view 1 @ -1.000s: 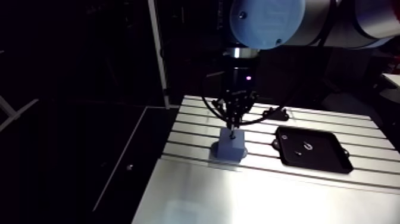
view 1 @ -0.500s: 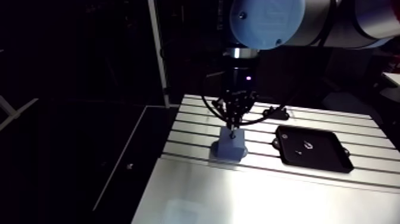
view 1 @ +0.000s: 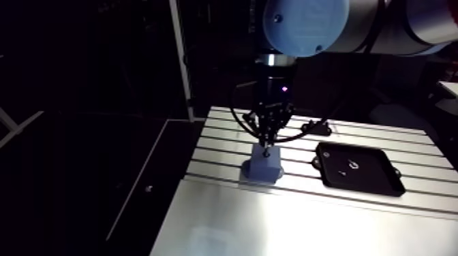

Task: Pick up the M10 bolt and insert it into the hex recess until seated.

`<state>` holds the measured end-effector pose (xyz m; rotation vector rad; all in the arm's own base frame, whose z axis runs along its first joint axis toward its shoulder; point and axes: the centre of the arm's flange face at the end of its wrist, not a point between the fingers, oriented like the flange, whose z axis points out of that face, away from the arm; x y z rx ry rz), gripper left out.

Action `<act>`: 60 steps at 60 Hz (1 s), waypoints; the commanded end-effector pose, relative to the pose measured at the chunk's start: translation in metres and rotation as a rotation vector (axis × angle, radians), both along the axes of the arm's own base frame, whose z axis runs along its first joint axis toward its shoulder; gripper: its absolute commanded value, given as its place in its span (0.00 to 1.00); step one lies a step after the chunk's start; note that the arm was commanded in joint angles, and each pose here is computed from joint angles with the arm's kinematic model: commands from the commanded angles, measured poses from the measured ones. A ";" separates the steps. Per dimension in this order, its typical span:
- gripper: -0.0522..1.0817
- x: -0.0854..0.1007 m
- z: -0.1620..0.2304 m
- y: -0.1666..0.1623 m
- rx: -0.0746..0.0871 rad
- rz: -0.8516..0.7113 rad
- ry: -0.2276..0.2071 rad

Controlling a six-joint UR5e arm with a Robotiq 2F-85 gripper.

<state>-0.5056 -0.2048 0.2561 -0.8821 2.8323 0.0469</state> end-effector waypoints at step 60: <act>0.74 0.000 -0.011 0.000 0.004 0.005 -0.011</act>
